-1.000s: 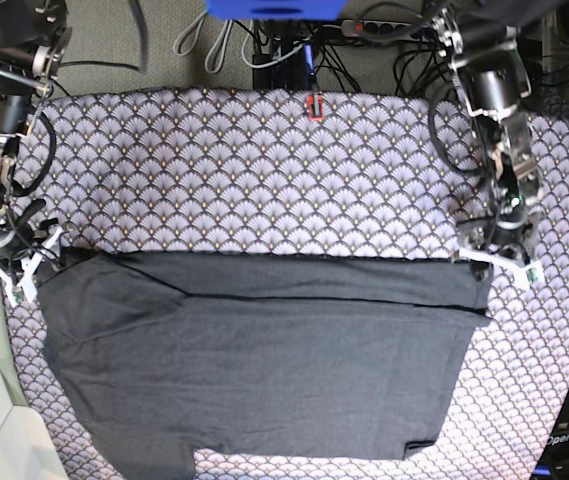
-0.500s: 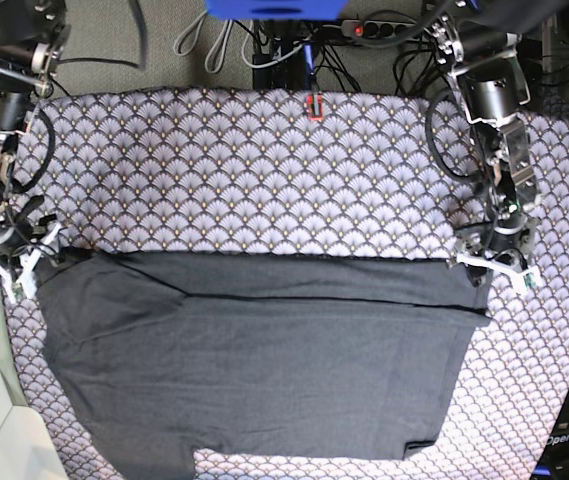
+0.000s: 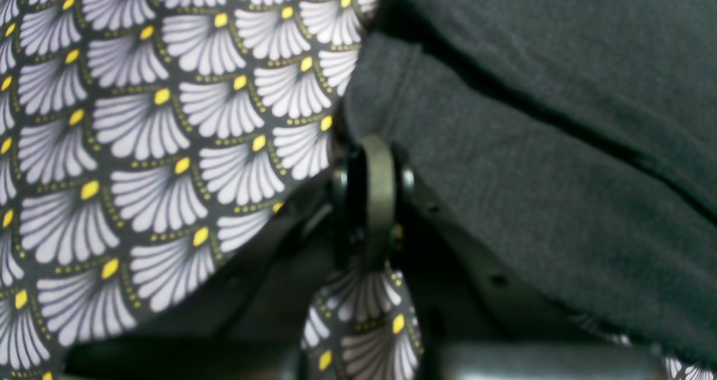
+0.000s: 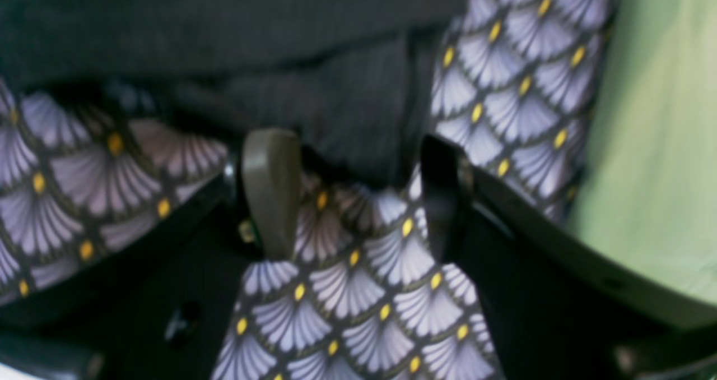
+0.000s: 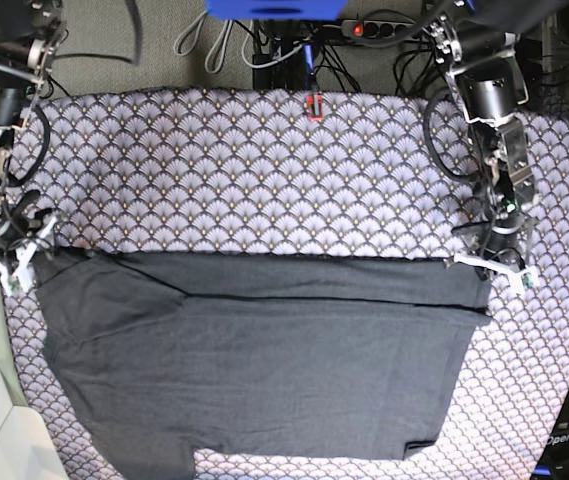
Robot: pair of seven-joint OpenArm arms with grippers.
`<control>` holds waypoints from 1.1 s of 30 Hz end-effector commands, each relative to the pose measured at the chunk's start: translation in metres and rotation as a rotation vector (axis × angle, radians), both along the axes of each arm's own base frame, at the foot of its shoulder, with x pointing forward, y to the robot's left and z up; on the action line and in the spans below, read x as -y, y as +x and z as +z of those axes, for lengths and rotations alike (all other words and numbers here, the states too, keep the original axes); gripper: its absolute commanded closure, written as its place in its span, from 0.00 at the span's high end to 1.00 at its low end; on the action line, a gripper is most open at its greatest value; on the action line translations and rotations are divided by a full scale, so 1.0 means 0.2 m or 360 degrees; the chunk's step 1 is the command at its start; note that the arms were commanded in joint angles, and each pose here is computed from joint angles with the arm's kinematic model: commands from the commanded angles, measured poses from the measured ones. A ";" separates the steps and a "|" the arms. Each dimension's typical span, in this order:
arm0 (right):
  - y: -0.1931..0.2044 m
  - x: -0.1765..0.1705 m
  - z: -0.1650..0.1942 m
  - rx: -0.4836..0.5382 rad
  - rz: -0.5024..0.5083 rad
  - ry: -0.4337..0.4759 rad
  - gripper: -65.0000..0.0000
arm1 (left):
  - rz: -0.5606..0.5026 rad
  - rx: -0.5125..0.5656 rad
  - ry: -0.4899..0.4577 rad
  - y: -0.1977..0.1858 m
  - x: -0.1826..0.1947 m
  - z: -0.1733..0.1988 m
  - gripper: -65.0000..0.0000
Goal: Fold the T-shirt properly
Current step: 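Lower the folded edge onto the shirt and open both grippers, then drag the folded edge back toward the collar end with both grippers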
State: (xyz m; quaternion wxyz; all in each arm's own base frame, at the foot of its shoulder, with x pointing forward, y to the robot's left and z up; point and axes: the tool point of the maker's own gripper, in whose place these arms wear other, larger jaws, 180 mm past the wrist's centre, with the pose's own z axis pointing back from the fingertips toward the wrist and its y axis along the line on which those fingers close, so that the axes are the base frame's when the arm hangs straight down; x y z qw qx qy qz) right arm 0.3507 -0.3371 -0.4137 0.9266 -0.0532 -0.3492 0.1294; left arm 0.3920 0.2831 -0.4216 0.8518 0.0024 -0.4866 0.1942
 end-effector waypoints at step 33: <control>-0.22 -0.02 0.07 0.0188 0.0000 0.0000 0.00 | -0.0052 0.0027 0.0177 -0.13 -0.09 0.20 0.01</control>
